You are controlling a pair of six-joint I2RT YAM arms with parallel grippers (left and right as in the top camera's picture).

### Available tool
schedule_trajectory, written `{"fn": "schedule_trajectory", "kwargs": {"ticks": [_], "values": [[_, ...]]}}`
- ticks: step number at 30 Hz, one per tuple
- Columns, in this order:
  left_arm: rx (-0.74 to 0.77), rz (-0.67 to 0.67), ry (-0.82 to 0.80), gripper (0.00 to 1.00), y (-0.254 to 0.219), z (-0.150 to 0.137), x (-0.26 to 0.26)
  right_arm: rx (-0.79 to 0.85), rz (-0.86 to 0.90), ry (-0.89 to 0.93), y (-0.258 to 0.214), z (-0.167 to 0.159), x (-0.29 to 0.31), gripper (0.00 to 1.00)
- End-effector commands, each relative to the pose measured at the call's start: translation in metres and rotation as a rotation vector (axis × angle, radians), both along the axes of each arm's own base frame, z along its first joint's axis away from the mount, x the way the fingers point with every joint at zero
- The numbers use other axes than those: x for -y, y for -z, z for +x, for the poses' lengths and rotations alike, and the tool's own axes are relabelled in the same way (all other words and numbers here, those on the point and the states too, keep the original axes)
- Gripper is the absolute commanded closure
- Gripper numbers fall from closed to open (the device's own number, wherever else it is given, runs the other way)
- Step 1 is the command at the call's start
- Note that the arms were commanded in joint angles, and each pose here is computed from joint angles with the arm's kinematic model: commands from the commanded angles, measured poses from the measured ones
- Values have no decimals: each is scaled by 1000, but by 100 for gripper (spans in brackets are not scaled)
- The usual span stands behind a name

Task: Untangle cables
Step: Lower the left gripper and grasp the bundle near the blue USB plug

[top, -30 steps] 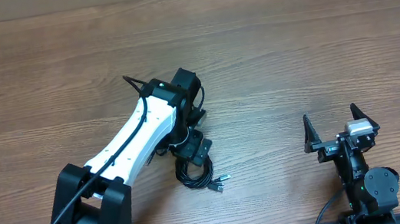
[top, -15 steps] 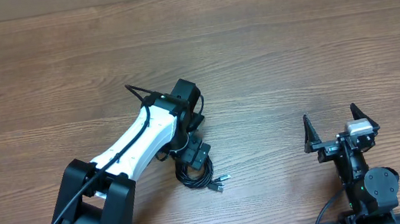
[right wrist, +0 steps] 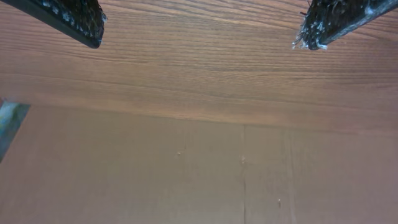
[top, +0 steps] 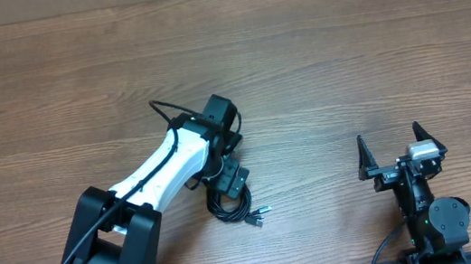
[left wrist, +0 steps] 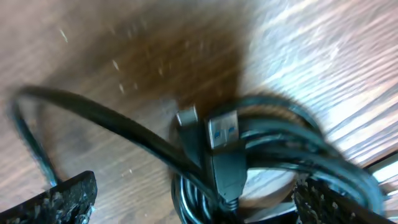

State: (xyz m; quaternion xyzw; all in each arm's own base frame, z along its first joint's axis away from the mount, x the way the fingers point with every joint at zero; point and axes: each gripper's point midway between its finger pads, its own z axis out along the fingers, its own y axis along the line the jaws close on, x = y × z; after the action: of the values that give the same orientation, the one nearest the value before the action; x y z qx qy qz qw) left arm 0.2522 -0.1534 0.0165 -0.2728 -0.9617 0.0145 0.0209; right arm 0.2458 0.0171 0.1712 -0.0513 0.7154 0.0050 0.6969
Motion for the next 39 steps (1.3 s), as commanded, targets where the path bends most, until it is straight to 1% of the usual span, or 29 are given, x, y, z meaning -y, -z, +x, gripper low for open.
{"fn": "schedule_trajectory", "kwargs": {"ticks": [1,5,8,10,16,20,22,25,30,31,34,36,39], "values": [[-40,36,26,0,11,-14,-8,4,-4,4,2,0,1,0],[-59,39,25,0,19,-22,-11,4,-4,4,2,0,1,0],[-43,29,25,0,25,-22,-11,4,-4,4,2,0,1,0],[-38,13,24,3,27,-21,-8,4,-4,4,2,0,1,0],[-38,-47,21,5,26,-19,3,4,-4,4,2,0,1,0],[-7,-64,15,11,27,-11,8,4,-4,4,2,0,1,0],[10,-74,15,16,27,-7,10,4,-4,4,2,0,1,0],[28,-85,-1,17,27,-3,13,4,-4,4,2,0,1,0],[26,-84,-2,18,27,-3,13,4,-4,4,2,0,1,0],[26,-84,-2,19,27,-3,13,4,-4,4,2,0,1,0],[19,-98,-6,27,27,-4,15,4,-4,4,2,0,1,0],[17,-115,-16,30,26,-4,19,4,-4,4,2,0,1,0],[22,-121,-43,30,26,-3,21,4,-4,4,2,0,1,0]]}}
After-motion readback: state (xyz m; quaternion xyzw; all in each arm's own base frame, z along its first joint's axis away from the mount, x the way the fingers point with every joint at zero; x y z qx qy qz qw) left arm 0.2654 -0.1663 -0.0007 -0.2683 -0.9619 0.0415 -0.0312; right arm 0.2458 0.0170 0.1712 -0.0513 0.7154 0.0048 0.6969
